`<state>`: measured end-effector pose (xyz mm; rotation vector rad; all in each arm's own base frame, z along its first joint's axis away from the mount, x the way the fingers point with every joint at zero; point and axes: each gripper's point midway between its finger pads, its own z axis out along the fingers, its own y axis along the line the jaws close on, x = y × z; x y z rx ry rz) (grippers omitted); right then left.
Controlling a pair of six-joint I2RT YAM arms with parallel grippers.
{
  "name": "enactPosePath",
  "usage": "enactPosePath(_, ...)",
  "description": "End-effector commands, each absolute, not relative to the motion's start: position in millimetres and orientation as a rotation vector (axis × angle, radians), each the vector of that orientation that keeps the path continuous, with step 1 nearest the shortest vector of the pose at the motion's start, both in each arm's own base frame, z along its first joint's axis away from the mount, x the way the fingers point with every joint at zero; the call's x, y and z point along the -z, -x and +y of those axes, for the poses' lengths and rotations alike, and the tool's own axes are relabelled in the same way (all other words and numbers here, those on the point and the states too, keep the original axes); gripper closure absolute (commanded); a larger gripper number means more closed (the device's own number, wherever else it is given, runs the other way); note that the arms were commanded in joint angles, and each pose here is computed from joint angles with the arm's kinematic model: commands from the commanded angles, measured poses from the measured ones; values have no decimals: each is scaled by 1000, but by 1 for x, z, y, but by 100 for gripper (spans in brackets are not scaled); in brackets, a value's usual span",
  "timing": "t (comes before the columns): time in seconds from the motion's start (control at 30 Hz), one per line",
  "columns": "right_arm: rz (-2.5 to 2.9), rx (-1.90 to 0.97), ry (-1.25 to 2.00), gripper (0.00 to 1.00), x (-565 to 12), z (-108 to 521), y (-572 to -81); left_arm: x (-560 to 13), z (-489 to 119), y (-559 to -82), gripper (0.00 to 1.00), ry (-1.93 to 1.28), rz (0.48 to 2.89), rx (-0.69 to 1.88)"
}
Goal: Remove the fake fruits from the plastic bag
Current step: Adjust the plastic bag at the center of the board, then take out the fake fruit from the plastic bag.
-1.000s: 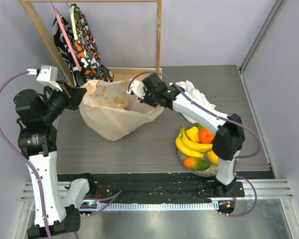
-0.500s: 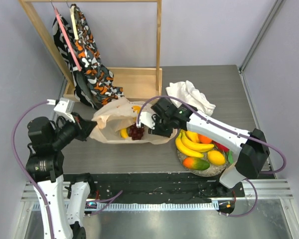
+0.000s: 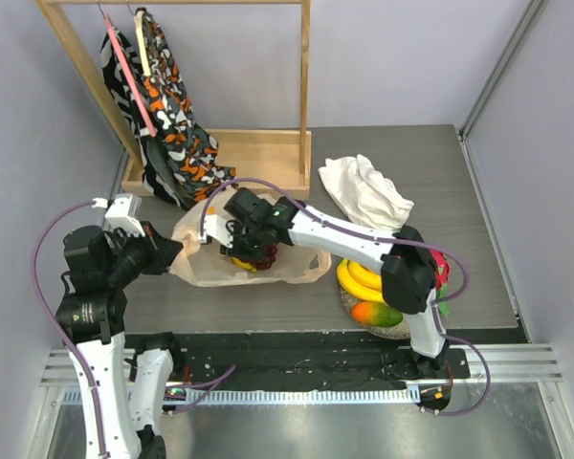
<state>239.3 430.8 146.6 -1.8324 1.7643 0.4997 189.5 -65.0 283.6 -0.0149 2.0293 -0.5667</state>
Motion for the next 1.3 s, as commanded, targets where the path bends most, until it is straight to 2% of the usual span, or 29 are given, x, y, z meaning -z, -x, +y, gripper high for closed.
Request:
enactPosePath(0.0,1796,-462,1806,79,-128,449,-251,-311,-60,-197,100,10,1949,529)
enactPosePath(0.17,1846,-412,1781,81,-106,459,-260,-306,-62,-193,100,5,1966,539)
enactPosePath(0.3,1862,-432,1778,81,-97,470,-249,-304,-63,-193,100,2,1972,541)
enactPosePath(0.47,1903,-299,1691,80,-82,472,-260,-300,-63,-191,100,-2,1987,546)
enactPosePath(0.57,1922,-178,1600,69,-76,470,-281,-296,-63,-189,100,-1,2003,545)
enactPosePath(0.6,1932,-165,1593,62,-72,470,-283,-295,-64,-189,100,0,2009,549)
enactPosePath(0.73,1954,-151,1599,56,-60,469,-283,-295,-64,-189,100,-1,2006,554)
enactPosePath(0.83,1966,-122,1612,57,-51,463,-283,-294,-64,-190,100,-1,2002,556)
enactPosePath(0.93,1964,-81,1644,64,-43,454,-283,-295,-64,-190,100,4,2000,557)
enactPosePath(0.97,1970,-69,1661,69,-39,451,-282,-294,-64,-190,100,3,2000,554)
enactPosePath(1.03,1969,-48,1670,71,-37,447,-283,-293,-64,-189,100,6,2000,552)
enactPosePath(1.27,1953,67,1544,52,-57,439,-303,-297,-63,-186,100,1,1983,533)
